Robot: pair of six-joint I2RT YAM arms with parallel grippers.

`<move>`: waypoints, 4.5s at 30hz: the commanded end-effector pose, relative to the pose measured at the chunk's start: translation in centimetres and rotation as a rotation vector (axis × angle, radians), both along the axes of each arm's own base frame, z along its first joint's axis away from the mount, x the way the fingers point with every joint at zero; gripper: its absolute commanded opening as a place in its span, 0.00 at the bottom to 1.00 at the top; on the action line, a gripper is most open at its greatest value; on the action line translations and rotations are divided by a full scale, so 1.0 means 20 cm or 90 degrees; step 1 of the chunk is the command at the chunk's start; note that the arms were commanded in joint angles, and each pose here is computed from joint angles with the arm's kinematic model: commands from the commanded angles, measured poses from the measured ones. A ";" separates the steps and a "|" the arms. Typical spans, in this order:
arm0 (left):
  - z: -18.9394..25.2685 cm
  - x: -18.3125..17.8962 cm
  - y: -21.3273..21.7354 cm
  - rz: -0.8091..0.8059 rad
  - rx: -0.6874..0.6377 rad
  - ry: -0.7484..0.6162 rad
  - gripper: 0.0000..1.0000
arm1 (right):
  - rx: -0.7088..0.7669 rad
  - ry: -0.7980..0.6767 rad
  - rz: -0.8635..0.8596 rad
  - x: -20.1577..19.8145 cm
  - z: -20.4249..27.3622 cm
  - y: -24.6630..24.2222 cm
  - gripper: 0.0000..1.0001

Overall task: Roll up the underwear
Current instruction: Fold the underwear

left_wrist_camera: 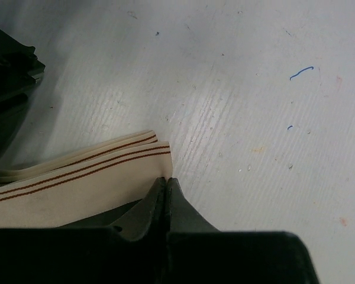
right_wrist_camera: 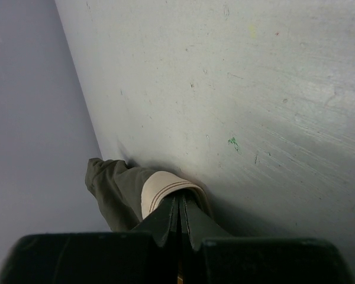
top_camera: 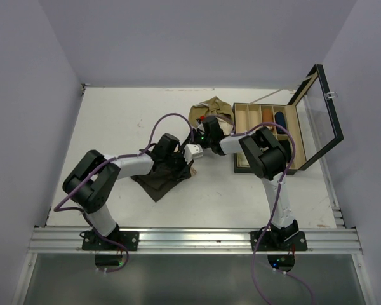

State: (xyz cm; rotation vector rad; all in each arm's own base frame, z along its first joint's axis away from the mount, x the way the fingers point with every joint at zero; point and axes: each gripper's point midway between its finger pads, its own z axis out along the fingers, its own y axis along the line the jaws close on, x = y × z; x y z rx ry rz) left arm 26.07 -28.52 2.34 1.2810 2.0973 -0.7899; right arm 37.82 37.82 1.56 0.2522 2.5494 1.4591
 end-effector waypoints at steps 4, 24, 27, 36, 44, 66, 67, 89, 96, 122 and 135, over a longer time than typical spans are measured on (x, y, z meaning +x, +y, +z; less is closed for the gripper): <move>0.13 0.05 -0.06 0.012 -0.045 -0.045 0.00 | -0.094 0.080 -0.022 -0.11 -0.30 -0.12 0.00; -0.02 0.08 -0.06 0.031 -0.014 -0.002 0.00 | -0.088 0.086 -0.019 -0.12 -0.30 -0.11 0.00; -0.07 0.09 -0.06 0.041 -0.002 0.012 0.00 | -0.083 0.083 -0.015 -0.13 -0.26 -0.11 0.00; -0.14 0.04 -0.04 0.037 0.012 0.047 0.00 | -0.162 0.036 0.036 -0.10 -0.09 -0.22 0.04; -0.17 -0.02 -0.02 0.031 0.015 0.070 0.00 | -0.226 -0.038 0.070 0.01 0.05 -0.31 0.12; -0.15 -0.05 -0.03 0.016 0.004 0.078 0.00 | -0.153 -0.035 0.097 -0.19 0.32 -0.53 0.00; -0.15 -0.05 -0.03 0.015 0.004 0.079 0.00 | -0.118 -0.053 0.100 -0.19 0.35 -0.50 0.00; -0.15 -0.04 -0.03 0.012 0.005 0.075 0.00 | -0.111 -0.008 0.124 -0.33 0.17 -0.40 0.00; -0.14 -0.05 -0.02 0.009 0.013 0.079 0.00 | -0.184 0.003 0.150 -0.34 -0.03 -0.39 0.00; 0.21 -0.18 0.55 0.011 0.243 -0.074 0.25 | -0.207 0.123 0.105 -0.54 -0.25 -0.49 0.00; 0.03 -0.19 0.56 0.023 0.282 -0.020 0.22 | -0.219 0.133 0.109 -0.55 -0.28 -0.50 0.00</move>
